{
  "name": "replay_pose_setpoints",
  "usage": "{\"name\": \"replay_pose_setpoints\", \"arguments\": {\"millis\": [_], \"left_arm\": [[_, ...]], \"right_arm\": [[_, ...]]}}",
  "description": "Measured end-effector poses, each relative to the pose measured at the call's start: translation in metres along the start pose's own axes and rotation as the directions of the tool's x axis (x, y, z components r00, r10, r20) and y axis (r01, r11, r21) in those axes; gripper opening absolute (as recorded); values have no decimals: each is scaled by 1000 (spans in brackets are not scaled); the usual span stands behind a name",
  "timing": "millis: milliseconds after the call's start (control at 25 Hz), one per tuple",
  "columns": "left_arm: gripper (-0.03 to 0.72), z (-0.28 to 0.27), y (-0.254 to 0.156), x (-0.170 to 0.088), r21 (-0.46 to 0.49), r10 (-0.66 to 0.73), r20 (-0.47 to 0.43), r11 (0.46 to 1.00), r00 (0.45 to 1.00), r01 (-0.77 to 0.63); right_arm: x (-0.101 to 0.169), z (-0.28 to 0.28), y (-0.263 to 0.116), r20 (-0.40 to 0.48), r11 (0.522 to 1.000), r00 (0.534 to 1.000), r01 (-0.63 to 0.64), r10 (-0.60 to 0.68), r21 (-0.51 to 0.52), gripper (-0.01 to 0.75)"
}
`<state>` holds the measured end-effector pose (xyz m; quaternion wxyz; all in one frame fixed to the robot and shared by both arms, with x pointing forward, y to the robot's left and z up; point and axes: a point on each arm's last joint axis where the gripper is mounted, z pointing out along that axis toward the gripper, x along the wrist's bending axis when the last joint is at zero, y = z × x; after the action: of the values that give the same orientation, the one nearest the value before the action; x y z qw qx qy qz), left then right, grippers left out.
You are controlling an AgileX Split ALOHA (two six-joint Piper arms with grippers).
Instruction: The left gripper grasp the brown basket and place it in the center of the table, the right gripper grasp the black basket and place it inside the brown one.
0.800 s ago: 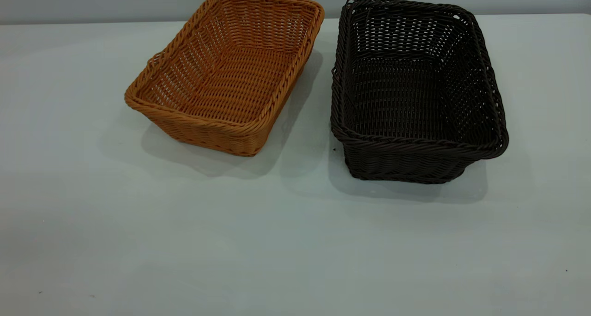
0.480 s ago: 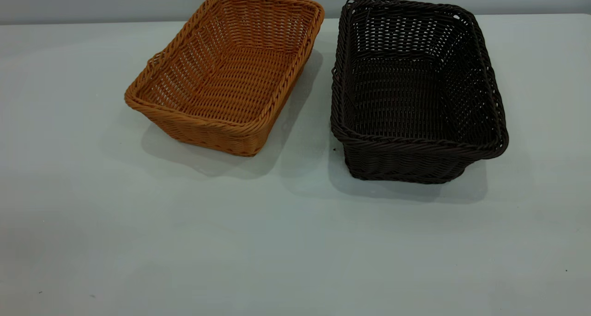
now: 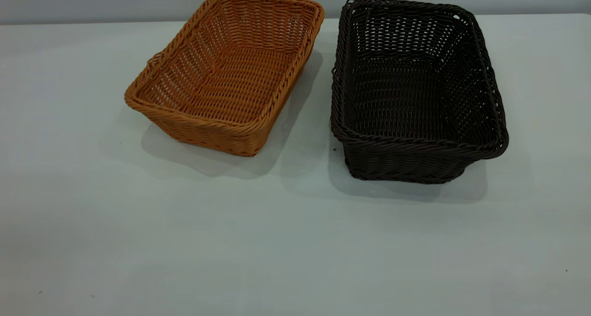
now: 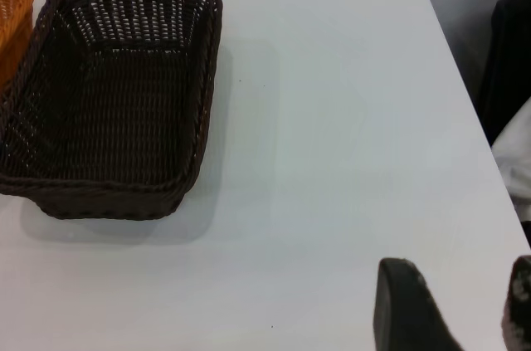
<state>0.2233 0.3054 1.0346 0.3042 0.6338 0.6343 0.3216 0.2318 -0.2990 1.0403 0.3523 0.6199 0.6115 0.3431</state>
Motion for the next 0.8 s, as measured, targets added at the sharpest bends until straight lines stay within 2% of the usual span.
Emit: {"name": "replay_pose_setpoints", "arguments": {"millis": [800], "left_arm": [[545,-1,1,0,-5,0,-2,1000,1000,0]], "right_arm": [[1,0,0,-6,1000,1000,-3,3,0,239]]}}
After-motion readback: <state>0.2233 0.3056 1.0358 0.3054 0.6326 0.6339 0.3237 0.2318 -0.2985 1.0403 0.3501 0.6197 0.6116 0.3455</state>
